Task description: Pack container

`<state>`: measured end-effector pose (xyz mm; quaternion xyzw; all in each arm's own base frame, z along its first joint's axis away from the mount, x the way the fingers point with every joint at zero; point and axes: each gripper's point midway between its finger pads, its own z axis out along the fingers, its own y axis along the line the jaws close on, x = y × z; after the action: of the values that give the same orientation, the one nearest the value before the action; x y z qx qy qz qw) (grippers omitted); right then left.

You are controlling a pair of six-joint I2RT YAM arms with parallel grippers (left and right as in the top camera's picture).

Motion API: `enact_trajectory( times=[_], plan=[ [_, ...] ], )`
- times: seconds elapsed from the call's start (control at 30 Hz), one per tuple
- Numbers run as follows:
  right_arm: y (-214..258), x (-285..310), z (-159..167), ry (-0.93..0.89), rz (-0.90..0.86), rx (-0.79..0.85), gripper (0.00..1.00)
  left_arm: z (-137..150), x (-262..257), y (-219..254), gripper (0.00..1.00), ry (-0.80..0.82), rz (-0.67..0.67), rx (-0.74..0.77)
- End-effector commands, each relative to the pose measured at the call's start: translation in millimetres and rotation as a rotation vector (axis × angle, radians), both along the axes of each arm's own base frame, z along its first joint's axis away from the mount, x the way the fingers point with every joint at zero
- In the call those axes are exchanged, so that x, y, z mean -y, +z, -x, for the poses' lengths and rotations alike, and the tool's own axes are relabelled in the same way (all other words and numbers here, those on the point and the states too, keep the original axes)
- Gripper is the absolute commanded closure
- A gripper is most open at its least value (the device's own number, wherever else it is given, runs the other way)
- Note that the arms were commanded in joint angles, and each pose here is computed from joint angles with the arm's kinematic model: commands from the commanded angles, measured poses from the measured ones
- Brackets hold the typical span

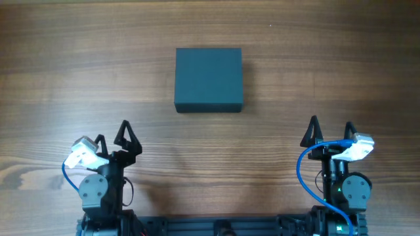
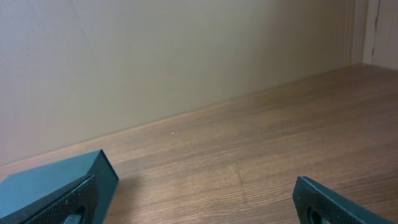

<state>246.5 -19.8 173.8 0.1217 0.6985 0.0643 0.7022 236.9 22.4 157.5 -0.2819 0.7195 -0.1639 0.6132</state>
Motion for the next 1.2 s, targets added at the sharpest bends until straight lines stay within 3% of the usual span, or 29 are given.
enact_trajectory(
  times=[0.0,1.17],
  plan=[
    [3,0,1,0.002,0.01,0.015,0.0,6,-9,-8,0.0,0.056,-0.008,-0.025],
    [3,0,1,0.002,0.01,0.015,0.0,10,-14,-23,0.0,0.072,-0.075,-0.089]
  ],
)
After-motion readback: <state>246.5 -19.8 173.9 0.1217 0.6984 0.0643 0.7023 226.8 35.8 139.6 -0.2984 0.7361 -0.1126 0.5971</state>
